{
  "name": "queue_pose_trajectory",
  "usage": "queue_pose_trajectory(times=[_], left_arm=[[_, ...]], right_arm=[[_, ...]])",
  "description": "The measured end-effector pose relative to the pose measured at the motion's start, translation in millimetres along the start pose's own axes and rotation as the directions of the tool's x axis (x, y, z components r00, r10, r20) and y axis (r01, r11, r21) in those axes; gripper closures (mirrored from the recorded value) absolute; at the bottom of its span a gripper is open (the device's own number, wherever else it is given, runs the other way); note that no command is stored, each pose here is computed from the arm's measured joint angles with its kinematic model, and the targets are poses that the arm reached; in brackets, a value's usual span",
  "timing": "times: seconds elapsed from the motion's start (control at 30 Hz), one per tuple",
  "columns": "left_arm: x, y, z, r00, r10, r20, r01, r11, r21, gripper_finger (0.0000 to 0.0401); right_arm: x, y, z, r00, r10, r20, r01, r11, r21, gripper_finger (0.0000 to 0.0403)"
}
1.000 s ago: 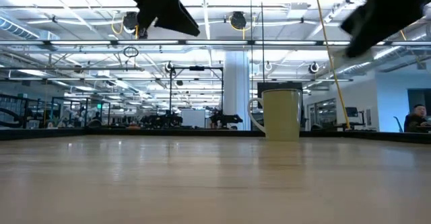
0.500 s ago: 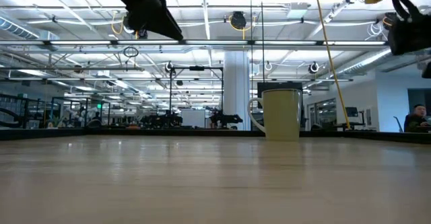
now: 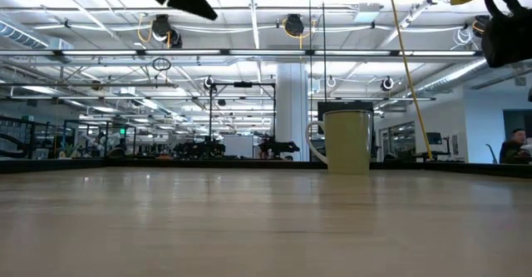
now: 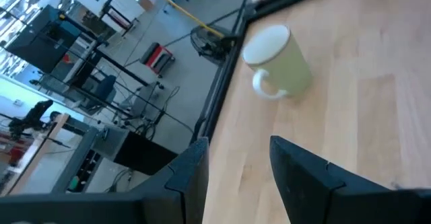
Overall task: Pick and place Stevia / Truvia into bins
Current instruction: Put the stevia packet into the transparent bin, then return to Home Position
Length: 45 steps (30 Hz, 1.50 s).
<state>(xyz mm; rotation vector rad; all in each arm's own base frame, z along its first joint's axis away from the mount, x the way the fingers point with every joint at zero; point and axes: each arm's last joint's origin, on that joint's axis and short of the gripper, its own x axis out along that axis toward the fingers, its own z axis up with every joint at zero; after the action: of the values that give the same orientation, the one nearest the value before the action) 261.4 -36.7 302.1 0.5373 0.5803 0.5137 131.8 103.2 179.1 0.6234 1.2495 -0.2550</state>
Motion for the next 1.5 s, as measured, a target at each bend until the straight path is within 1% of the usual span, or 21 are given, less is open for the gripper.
queue_pose_trajectory(times=[0.07, 0.13, 0.3, 0.37, 0.43, 0.5, 0.57, 0.63, 0.7, 0.77, 0.83, 0.9, 0.97, 1.03, 1.1, 1.17, 1.2, 1.27, 1.33, 1.4, 1.5], left_arm=[[-7, 7, 1, 1.000, 0.002, 0.020, -0.002, 0.999, -0.033, 0.0238], [-17, 14, 1, 0.999, -0.002, 0.039, 0.004, 0.999, -0.045, 0.0238], [-41, 35, -4, 0.997, -0.002, 0.077, 0.007, 0.998, -0.066, 0.0238], [-52, 48, -7, 0.995, 0.032, 0.095, -0.022, 0.995, -0.099, 0.0238], [-64, 63, -11, 0.990, 0.093, 0.108, -0.075, 0.985, -0.158, 0.0238], [-76, 78, -17, 0.985, 0.131, 0.115, -0.100, 0.966, -0.239, 0.0238], [-87, 91, -26, 0.984, 0.126, 0.122, -0.082, 0.946, -0.314, 0.0238], [-96, 101, -38, 0.988, 0.082, 0.128, -0.028, 0.925, -0.379, 0.0238], [-105, 109, -51, 0.991, 0.021, 0.135, 0.041, 0.896, -0.441, 0.0238], [-112, 114, -62, 0.990, -0.023, 0.139, 0.088, 0.870, -0.485, 0.0238], [-116, 116, -71, 0.987, -0.033, 0.157, 0.111, 0.846, -0.521, 0.0238], [-117, 113, -80, 0.983, -0.046, 0.179, 0.137, 0.833, -0.537, 0.0238], [-113, 106, -89, 0.980, -0.058, 0.190, 0.155, 0.825, -0.544, 0.0238], [-108, 97, -99, 0.978, -0.055, 0.200, 0.159, 0.817, -0.554, 0.0238], [-101, 87, -108, 0.975, -0.048, 0.219, 0.168, 0.804, -0.570, 0.0238], [-91, 75, -117, 0.967, -0.054, 0.249, 0.193, 0.793, -0.579, 0.0238], [-87, 68, -121, 0.960, -0.072, 0.269, 0.221, 0.787, -0.577, 0.0238], [-78, 55, -130, 0.944, -0.118, 0.309, 0.282, 0.776, -0.564, 0.0238], [-74, 47, -137, 0.936, -0.133, 0.325, 0.304, 0.770, -0.560, 0.0238], [-73, 46, -144, 0.943, -0.113, 0.313, 0.282, 0.773, -0.568, 0.0238], [-81, 54, -147, 0.932, -0.071, 0.356, 0.283, 0.757, -0.589, 0.0238]], right_arm=[[-2, 1, 0, 1.000, 0.020, 0.000, -0.020, 1.000, 0.019, 0.0314], [-5, 0, 0, 1.000, 0.030, 0.007, -0.030, 1.000, 0.008, 0.0313], [-18, -9, 3, 0.996, 0.046, 0.075, -0.038, 0.994, -0.102, 0.0313], [-27, -14, 3, 0.993, 0.077, 0.092, -0.063, 0.987, -0.146, 0.0313], [-36, -20, 4, 0.987, 0.108, 0.120, -0.084, 0.978, -0.190, 0.0313], [-45, -27, 5, 0.975, 0.134, 0.177, -0.083, 0.959, -0.270, 0.0313], [-53, -31, 6, 0.960, 0.175, 0.218, -0.086, 0.927, -0.366, 0.0313], [-60, -36, 7, 0.940, 0.194, 0.283, -0.065, 0.911, -0.408, 0.0312], [-66, -41, 10, 0.896, 0.165, 0.412, 0.014, 0.917, -0.398, 0.0312], [-71, -46, 13, 0.825, 0.100, 0.555, 0.146, 0.912, -0.383, 0.0312], [-75, -49, 16, 0.746, 0.040, 0.665, 0.271, 0.894, -0.357, 0.0312], [-75, -48, 18, 0.678, 0.048, 0.734, 0.319, 0.880, -0.351, 0.0312], [-68, -44, 19, 0.631, 0.108, 0.768, 0.324, 0.863, -0.388, 0.0312], [-60, -40, 19, 0.606, 0.215, 0.766, 0.283, 0.842, -0.460, 0.0312], [-52, -40, 18, 0.585, 0.308, 0.750, 0.253, 0.810, -0.529, 0.0312], [-49, -41, 17, 0.557, 0.370, 0.743, 0.212, 0.802, -0.558, 0.0312], [-50, -43, 17, 0.545, 0.396, 0.739, 0.186, 0.802, -0.568, 0.0312], [-51, -47, 16, 0.536, 0.438, 0.722, 0.139, 0.798, -0.587, 0.0312], [-53, -51, 14, 0.517, 0.464, 0.719, 0.113, 0.796, -0.595, 0.0312], [-57, -56, 13, 0.485, 0.475, 0.734, 0.110, 0.800, -0.590, 0.0312], [-62, -63, 11, 0.432, 0.491, 0.757, 0.116, 0.802, -0.586, 0.0312]])
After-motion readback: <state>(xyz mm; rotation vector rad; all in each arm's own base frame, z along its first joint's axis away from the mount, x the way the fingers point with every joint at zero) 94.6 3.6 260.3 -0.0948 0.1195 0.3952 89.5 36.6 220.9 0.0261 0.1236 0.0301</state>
